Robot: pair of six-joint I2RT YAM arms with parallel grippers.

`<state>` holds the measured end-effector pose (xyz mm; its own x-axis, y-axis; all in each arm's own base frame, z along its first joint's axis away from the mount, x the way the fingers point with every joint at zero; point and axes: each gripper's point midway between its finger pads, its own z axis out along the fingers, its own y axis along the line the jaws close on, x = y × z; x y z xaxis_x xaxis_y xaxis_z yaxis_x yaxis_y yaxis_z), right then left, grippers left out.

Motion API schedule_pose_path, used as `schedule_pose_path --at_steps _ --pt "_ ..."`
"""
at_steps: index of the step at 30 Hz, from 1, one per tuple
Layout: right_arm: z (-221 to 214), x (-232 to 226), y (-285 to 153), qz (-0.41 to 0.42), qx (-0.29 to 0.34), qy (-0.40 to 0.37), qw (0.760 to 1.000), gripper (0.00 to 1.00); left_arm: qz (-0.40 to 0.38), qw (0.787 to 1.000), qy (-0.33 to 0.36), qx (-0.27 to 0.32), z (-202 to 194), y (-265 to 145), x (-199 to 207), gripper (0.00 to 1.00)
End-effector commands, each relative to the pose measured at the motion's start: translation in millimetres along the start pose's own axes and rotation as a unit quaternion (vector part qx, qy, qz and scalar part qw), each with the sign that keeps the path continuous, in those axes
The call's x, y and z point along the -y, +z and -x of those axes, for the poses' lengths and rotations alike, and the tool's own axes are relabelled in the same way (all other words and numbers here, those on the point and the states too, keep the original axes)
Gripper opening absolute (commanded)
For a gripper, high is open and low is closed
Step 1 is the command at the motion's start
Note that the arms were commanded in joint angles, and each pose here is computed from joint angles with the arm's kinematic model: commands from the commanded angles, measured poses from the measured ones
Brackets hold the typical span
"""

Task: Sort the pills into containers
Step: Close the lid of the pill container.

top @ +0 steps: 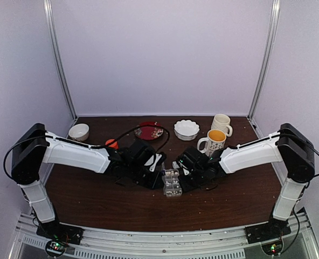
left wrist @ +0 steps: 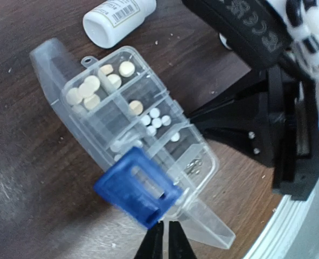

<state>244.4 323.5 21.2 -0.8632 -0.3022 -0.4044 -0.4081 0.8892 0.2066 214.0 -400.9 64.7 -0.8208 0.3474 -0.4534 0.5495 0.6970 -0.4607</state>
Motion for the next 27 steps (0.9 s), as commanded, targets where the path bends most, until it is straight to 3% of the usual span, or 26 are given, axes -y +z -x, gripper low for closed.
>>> schedule_pose_path --at_steps 1,4,8,19,27 --pt "-3 -3 0 0.017 -0.002 0.011 1.0 0.0 0.004 1.0 0.003 0.025 19 0 7 0.14" --pt "-3 -2 1 0.02 0.003 0.021 1.0 0.0 0.012 1.0 0.007 0.012 24 7 8 0.37" --pt "-6 -2 2 0.024 0.005 0.03 0.999 0.0 0.033 0.999 0.008 -0.008 23 17 2 0.5" --pt "-18 -16 -1 0.1 0.02 0.079 0.992 0.0 0.095 0.995 0.018 -0.04 19 32 -20 0.53" --pt "-9 12 -26 0.026 0.054 0.066 0.996 0.0 0.143 0.987 0.03 -0.071 14 43 -37 0.55"
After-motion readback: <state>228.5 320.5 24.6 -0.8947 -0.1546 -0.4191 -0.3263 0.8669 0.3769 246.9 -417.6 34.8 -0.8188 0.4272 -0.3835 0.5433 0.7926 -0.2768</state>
